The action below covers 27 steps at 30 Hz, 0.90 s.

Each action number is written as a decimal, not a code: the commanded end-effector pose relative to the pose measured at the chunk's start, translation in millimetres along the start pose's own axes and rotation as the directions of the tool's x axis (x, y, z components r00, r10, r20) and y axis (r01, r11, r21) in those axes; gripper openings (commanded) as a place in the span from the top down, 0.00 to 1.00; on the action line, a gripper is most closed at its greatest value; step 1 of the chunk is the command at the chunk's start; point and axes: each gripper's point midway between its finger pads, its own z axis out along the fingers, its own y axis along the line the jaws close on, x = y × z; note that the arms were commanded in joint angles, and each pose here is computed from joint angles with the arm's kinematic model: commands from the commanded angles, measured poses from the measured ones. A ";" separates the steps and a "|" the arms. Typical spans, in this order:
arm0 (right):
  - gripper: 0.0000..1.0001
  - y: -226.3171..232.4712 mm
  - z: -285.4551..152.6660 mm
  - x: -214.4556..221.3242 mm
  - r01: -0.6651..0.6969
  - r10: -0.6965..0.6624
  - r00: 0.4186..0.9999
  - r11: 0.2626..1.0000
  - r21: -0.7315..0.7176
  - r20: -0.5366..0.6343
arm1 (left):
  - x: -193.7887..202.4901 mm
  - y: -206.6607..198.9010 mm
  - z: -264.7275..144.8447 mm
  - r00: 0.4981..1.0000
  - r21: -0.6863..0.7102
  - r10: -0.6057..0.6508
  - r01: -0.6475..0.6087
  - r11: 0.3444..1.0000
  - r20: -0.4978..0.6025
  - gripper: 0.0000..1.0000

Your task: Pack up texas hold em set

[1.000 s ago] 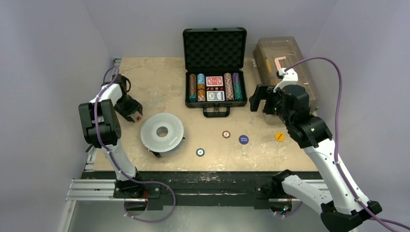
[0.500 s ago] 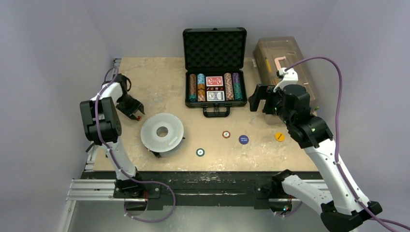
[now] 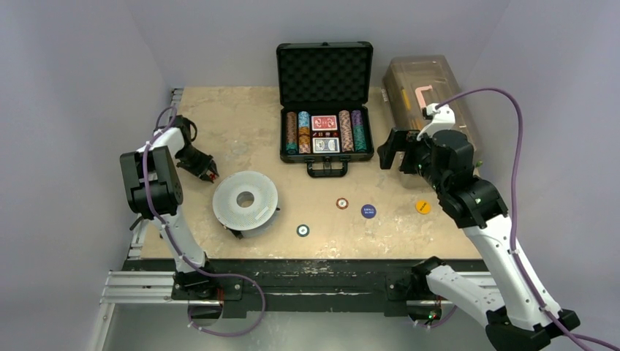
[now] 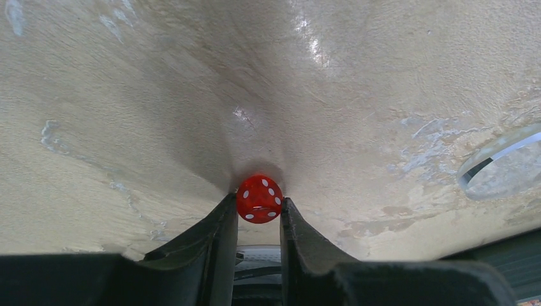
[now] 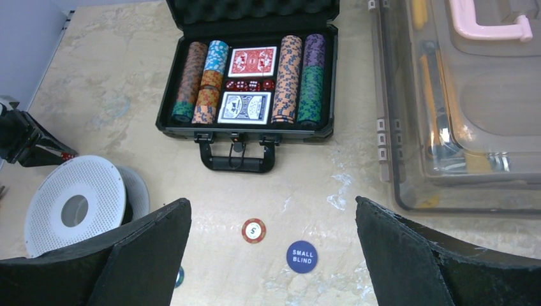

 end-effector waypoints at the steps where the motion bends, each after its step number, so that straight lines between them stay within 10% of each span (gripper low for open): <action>1: 0.01 -0.6 2.7 -8.1 0.003 -0.004 1.000 1.000 0.011 0.023 | -10.3 -4.3 -16.7 0.998 0.035 0.000 -0.002 0.999 0.068 0.89; 16: 0.01 16.2 50.1 17.0 -0.034 0.032 0.990 0.999 -0.006 -0.138 | 18.9 -74.2 -97.0 0.971 0.371 0.191 -0.231 0.899 0.142 1.00; 20: 0.01 32.2 65.3 35.7 -0.086 0.071 0.975 0.994 -0.062 -0.212 | 56.5 -112.0 -153.5 0.895 0.583 0.354 -0.445 0.680 0.272 1.00; 27: 0.01 88.1 71.6 48.1 -0.134 0.070 0.975 0.942 -0.307 -0.211 | 192.3 -156.5 -249.1 0.693 0.836 0.593 -0.546 0.061 0.410 1.00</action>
